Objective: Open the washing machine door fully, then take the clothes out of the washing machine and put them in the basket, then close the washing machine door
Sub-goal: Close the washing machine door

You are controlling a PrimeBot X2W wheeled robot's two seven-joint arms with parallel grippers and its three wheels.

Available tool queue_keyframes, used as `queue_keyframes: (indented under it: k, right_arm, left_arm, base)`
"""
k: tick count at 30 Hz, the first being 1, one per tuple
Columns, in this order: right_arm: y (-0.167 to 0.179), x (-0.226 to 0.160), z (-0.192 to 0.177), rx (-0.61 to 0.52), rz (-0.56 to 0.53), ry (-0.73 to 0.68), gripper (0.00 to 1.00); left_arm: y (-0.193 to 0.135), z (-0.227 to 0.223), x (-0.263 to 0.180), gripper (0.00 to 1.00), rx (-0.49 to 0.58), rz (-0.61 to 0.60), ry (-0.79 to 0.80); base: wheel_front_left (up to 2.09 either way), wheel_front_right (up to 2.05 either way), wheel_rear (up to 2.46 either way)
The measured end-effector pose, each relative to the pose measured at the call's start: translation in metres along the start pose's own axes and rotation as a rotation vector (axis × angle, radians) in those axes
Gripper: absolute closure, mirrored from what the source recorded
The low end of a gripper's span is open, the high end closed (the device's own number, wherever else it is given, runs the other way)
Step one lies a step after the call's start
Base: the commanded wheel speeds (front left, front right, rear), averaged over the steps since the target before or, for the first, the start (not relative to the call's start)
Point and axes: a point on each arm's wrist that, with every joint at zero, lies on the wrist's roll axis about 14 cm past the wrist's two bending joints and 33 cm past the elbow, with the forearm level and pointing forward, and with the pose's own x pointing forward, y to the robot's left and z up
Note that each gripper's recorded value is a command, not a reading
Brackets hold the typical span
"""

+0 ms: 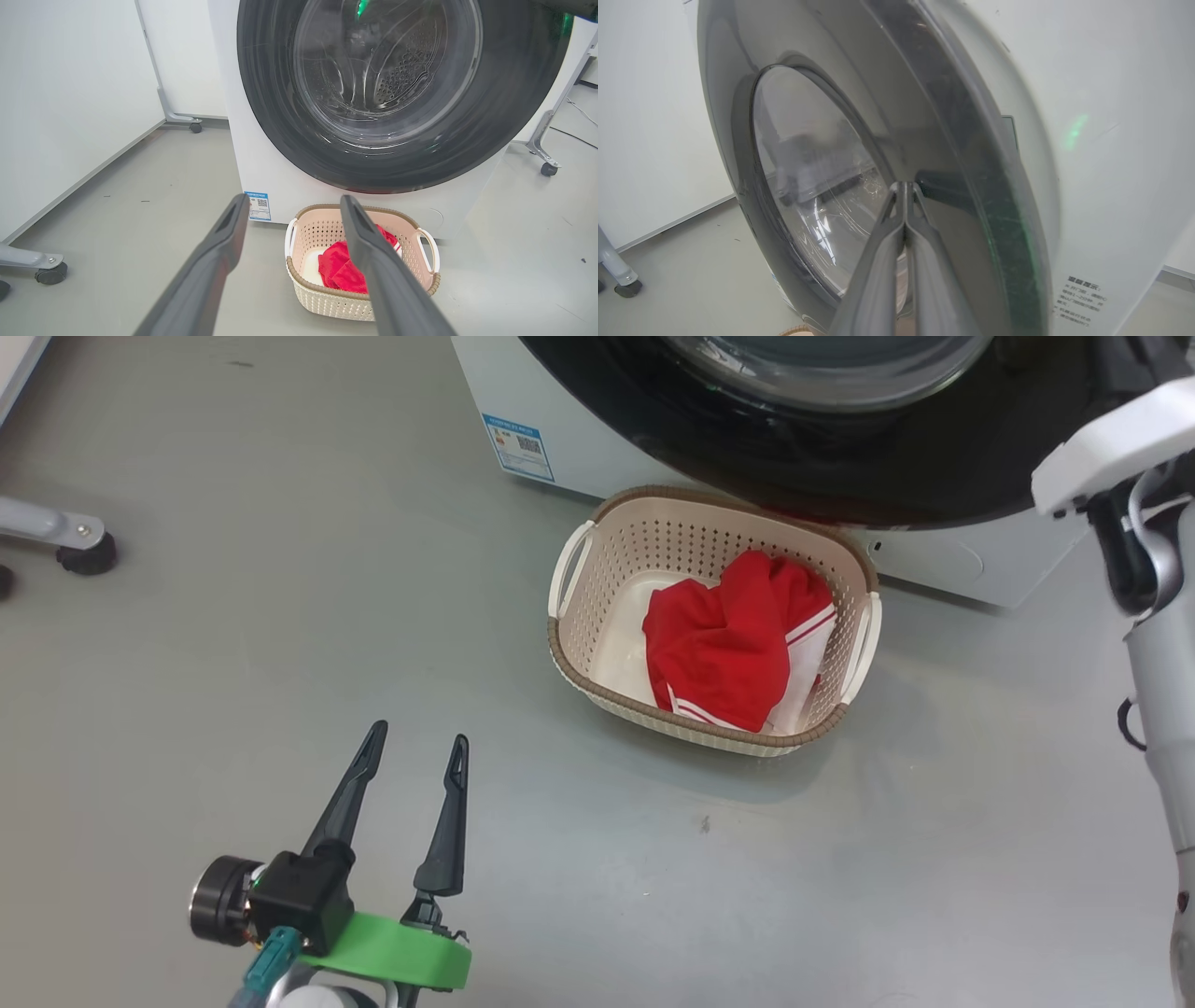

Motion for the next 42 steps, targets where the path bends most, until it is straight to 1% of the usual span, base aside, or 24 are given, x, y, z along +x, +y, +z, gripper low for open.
queue_keyframes:
  k: [15, 21, 28, 34, 38, 39, 42]
  right_arm:
    - [-0.030, 0.035, 0.009, 0.004, -0.059, -0.014, 1.00]
    - [-0.041, 0.038, 0.004, 0.005, -0.086, -0.003, 1.00]
    - [-0.043, 0.040, 0.003, 0.005, -0.095, -0.006, 1.00]
    - [-0.036, 0.040, 0.004, -0.006, -0.080, -0.008, 1.00]
    - [-0.017, 0.038, 0.007, -0.005, -0.039, -0.020, 1.00]
    - [-0.007, 0.035, 0.004, 0.001, -0.022, -0.014, 1.00]
    - [0.004, 0.025, -0.005, 0.012, -0.004, 0.005, 1.00]
  left_arm:
    - [-0.003, -0.010, 0.013, 0.00, 0.003, -0.008, 0.026]
    - [-0.004, -0.008, 0.018, 0.00, 0.006, -0.013, 0.019]
    - [-0.003, -0.009, 0.018, 0.00, 0.003, -0.010, 0.022]
    - [-0.003, -0.008, 0.018, 0.00, 0.002, -0.012, 0.018]
    - [-0.003, -0.004, 0.018, 0.00, -0.004, -0.012, 0.006]
    - [-0.003, -0.002, 0.018, 0.00, -0.006, -0.013, 0.000]
    - [-0.005, 0.000, 0.018, 0.00, -0.009, -0.019, -0.007]
  base:
    - [0.00, 0.00, 0.00]
    - [0.00, 0.00, 0.00]
    - [0.00, 0.00, 0.00]
    - [0.00, 0.00, 0.00]
    - [0.00, 0.00, 0.00]
    - [0.00, 0.00, 0.00]
    - [0.00, 0.00, 0.00]
